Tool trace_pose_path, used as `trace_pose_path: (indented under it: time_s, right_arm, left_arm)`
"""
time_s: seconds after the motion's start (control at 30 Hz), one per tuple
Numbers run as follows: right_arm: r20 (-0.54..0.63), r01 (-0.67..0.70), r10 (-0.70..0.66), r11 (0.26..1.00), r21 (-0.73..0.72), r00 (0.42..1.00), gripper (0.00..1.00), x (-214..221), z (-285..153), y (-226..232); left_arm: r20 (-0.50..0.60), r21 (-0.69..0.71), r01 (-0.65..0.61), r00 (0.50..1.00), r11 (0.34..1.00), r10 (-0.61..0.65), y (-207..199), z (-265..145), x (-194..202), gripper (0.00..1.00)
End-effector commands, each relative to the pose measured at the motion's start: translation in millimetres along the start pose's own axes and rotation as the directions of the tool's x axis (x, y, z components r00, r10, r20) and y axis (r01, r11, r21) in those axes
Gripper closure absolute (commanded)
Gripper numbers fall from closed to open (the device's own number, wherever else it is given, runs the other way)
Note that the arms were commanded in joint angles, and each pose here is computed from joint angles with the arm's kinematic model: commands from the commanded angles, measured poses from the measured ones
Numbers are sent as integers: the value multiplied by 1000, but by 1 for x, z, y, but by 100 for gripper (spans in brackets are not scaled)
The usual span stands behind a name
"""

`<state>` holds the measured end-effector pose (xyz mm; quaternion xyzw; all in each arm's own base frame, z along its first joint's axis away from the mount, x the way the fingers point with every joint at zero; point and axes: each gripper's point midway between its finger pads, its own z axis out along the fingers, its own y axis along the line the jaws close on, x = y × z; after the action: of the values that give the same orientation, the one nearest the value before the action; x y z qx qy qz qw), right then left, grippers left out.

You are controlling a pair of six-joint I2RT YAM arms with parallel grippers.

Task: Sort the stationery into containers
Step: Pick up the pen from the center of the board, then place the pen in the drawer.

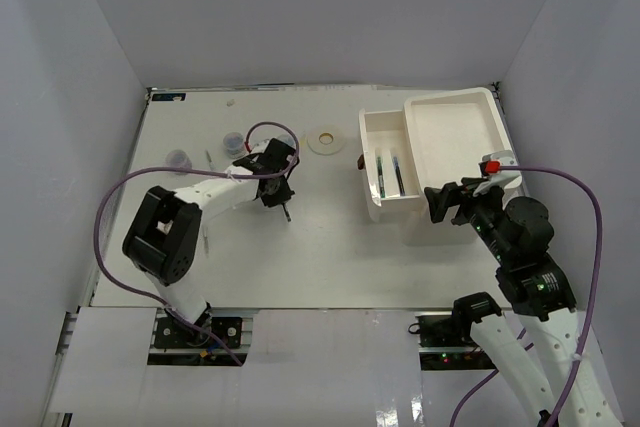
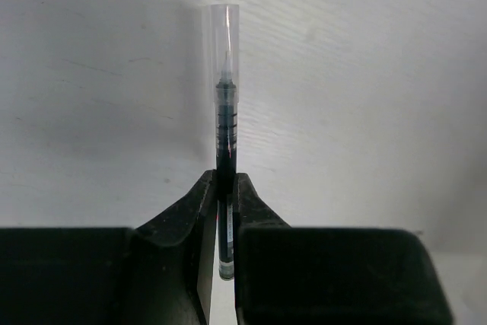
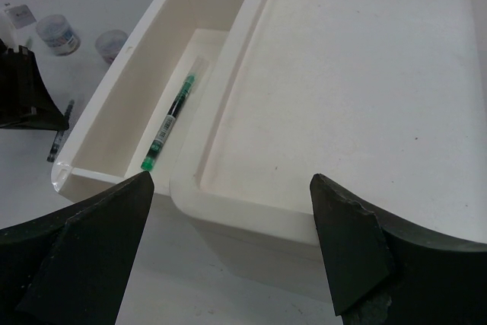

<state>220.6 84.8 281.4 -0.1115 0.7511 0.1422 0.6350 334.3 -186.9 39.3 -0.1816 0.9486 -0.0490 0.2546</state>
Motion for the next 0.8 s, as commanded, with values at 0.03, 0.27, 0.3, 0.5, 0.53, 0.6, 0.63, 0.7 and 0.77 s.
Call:
trace_pose_path:
  time_s: [0.03,0.27,0.3,0.5,0.53,0.6,0.63,0.7,0.77]
  right_arm:
    - [-90,-10,10,1000,-1,996,10,15,5,1]
    - [-82,-56,51,996,-71,995,10,-2,12,16]
    - [-79,-59,54,996,-69,995,10,-4,13,16]
    - [-76,-69,64,996,-57,995,10,-13,16,14]
    - [-75,-71,67,996,-59,995,10,-15,17,15]
    - [-70,-79,75,995,-60,995,10,-21,17,16]
    - [-68,-85,81,995,-58,994,10,-22,17,16]
    - [-64,-88,85,995,-45,994,10,-26,18,14]
    - [-60,-89,87,996,-28,994,10,-29,18,11]
  left_arm:
    - [97,323,-61,995,945,31,-55,-87,-42,96]
    - [174,698,-109,984,708,-20,-139,-215,-90,97]
    - [162,729,-95,986,678,-37,-148,-225,-92,97]
    - [132,839,-102,991,534,-17,-218,-257,-89,92]
    - [138,855,-113,990,506,-13,-232,-268,-88,91]
    - [121,851,-105,993,515,1,-248,-253,-80,90]
    - [107,852,-92,994,515,0,-254,-251,-77,89]
    - [90,856,-76,996,512,-2,-263,-242,-73,87]
    - [73,860,-57,997,507,-11,-269,-238,-69,85]
